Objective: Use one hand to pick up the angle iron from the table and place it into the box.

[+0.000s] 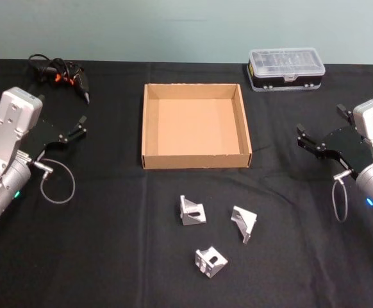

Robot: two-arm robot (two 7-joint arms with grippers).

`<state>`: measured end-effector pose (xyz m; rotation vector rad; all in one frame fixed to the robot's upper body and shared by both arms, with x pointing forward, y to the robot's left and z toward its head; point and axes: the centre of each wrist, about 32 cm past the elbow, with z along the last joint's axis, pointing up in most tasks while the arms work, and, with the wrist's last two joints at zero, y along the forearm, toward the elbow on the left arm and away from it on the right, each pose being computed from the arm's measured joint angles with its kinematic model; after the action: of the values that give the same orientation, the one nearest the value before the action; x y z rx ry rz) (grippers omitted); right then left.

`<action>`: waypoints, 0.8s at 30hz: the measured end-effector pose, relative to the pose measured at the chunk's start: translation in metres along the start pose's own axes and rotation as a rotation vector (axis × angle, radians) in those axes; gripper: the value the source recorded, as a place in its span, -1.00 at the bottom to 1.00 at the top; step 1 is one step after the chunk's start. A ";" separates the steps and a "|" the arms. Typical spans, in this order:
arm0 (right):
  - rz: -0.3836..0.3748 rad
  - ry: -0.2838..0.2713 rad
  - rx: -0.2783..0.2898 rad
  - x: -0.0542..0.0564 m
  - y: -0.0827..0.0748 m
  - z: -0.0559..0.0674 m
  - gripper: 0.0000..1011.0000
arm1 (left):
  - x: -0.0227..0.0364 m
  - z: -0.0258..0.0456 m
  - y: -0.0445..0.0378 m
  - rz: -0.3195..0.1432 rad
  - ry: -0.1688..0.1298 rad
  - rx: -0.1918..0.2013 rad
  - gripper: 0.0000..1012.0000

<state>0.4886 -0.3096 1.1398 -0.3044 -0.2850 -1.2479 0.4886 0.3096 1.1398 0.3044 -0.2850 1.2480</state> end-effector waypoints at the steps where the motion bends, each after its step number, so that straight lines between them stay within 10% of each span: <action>1: 0.000 0.000 0.000 0.000 0.000 0.000 0.98 | 0.0000 0.0000 0.0000 0.000 0.000 0.000 1.00; 24: 0.000 0.000 0.000 0.000 0.000 0.000 0.98 | 0.0000 0.0000 0.0000 0.000 0.000 0.000 1.00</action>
<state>0.4886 -0.3096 1.1398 -0.3044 -0.2850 -1.2480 0.4886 0.3097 1.1398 0.3045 -0.2850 1.2479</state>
